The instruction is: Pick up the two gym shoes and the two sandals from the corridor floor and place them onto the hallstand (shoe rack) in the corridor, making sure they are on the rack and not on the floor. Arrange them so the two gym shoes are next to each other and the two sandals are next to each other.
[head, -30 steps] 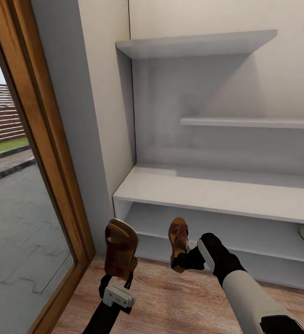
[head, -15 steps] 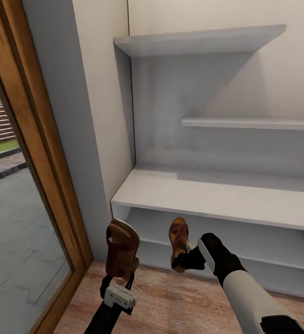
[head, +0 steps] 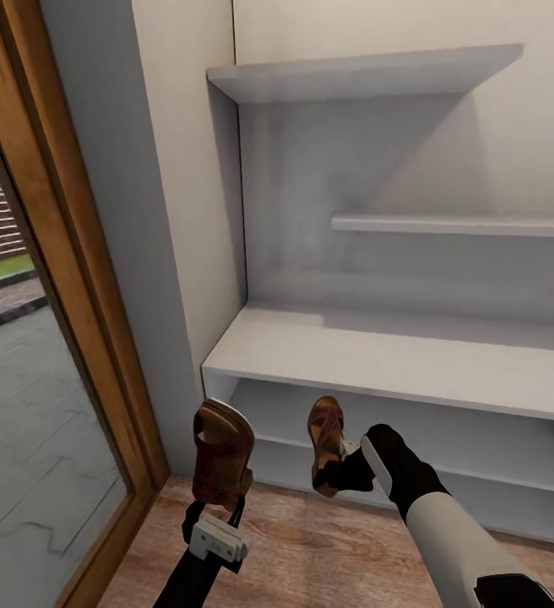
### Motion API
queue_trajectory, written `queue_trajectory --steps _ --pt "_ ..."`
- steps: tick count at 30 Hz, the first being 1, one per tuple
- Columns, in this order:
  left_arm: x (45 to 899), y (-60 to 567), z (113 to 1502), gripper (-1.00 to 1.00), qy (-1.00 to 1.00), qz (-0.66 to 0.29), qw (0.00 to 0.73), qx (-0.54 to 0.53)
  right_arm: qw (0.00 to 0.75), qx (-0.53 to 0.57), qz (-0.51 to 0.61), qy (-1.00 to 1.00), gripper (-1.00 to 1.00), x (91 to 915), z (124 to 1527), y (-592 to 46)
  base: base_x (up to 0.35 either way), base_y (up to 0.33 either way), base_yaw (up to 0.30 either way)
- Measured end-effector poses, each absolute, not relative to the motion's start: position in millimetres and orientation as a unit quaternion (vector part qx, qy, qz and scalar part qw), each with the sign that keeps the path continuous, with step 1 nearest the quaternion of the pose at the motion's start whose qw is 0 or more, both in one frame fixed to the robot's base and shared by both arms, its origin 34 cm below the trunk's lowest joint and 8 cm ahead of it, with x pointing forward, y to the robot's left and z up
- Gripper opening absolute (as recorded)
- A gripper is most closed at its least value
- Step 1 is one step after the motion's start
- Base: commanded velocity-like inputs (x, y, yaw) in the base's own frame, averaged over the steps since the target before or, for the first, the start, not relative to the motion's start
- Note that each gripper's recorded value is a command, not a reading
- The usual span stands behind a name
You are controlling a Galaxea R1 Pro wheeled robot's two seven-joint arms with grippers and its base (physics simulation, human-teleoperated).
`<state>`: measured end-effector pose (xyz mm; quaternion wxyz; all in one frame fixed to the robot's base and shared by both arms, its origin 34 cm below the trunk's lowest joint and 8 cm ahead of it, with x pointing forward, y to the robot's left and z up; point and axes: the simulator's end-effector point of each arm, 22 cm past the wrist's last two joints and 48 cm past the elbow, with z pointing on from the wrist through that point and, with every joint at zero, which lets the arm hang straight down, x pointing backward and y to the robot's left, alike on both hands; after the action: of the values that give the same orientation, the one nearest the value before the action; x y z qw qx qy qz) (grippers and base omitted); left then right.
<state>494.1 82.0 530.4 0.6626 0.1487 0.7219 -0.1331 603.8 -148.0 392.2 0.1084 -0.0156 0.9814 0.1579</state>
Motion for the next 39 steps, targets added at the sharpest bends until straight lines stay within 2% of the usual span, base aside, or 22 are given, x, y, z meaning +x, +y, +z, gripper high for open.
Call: queue_trajectory --steps 8,15,39 --pt "494.1 82.0 530.1 -1.0 0.722 -0.133 0.662 0.149 0.108 -0.016 0.158 0.981 -1.0 603.7 392.2 -147.9 0.181 0.0 -0.057" --pt "494.1 82.0 530.2 -1.0 0.722 -0.133 0.662 0.149 0.109 -0.016 0.158 0.981 -1.0 603.9 392.3 -148.0 0.018 0.0 -0.089" --pt "494.5 82.3 520.7 -1.0 0.729 -0.134 0.655 0.147 0.098 -0.014 0.157 0.983 -1.0 601.3 380.9 -148.2 0.0 0.0 -0.002"
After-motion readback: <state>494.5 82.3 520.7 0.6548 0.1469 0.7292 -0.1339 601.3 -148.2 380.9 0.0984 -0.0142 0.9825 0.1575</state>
